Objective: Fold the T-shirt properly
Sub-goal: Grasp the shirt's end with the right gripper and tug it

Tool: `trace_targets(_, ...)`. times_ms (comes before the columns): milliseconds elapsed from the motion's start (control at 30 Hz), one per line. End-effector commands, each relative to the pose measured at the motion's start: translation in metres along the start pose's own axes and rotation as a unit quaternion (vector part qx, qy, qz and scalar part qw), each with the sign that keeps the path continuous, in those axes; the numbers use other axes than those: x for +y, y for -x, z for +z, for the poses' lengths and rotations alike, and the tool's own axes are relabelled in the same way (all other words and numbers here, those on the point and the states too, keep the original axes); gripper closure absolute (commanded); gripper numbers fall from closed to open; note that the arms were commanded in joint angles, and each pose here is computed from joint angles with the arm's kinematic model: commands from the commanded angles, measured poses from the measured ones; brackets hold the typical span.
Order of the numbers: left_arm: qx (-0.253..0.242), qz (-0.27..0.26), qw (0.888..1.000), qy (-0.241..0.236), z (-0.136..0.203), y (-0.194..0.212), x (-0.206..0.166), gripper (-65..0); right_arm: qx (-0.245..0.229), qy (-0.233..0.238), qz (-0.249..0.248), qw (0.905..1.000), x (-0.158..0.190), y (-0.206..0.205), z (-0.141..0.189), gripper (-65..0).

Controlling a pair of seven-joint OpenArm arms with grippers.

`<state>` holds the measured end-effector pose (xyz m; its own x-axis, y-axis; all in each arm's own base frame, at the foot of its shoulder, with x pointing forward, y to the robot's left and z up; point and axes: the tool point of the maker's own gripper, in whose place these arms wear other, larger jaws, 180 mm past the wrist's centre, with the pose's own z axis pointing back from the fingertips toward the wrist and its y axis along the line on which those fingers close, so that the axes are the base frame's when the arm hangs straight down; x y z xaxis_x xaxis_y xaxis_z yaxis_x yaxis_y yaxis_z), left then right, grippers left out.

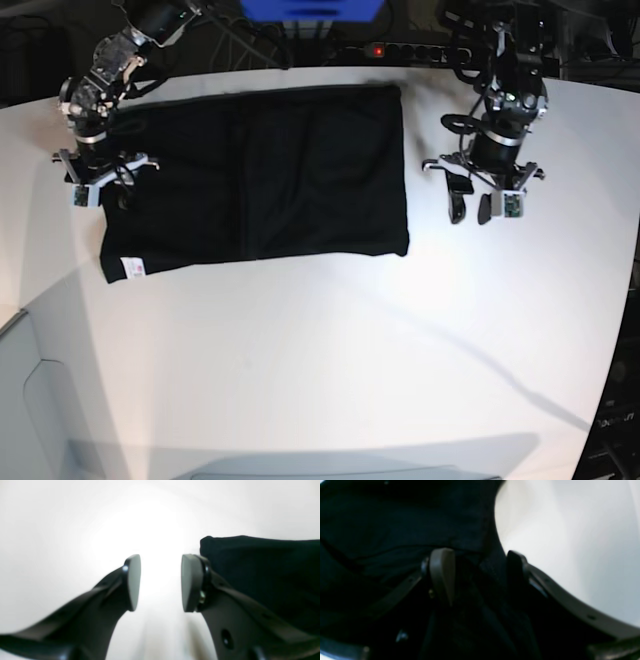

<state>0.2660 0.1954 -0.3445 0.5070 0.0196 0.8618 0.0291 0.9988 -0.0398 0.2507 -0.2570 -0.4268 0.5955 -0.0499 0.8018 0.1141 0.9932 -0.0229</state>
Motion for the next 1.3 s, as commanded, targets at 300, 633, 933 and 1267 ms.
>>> trace_targets(300,-0.015,-0.006,1.0,-0.004,-0.001,-0.008,0.006,-25.3,0.086,-0.015,0.008,0.9962,0.009,0.047,-0.003,-11.8)
trace_targets(633,-0.02,-0.003,0.999,-0.028,0.002,-0.011,0.024,-25.3,0.049,0.009,0.036,0.9981,-0.006,0.014,0.004,0.0)
trace_targets(933,-0.015,-0.001,0.999,-0.031,0.005,-0.007,0.025,-25.3,-0.028,0.038,0.079,0.9958,-0.01,-0.05,0.024,0.0)
trace_targets(1267,-0.015,-0.001,0.999,-0.03,0.005,-0.007,0.025,-25.3,-0.065,0.027,0.128,0.9892,0.009,-0.078,0.043,0.0)
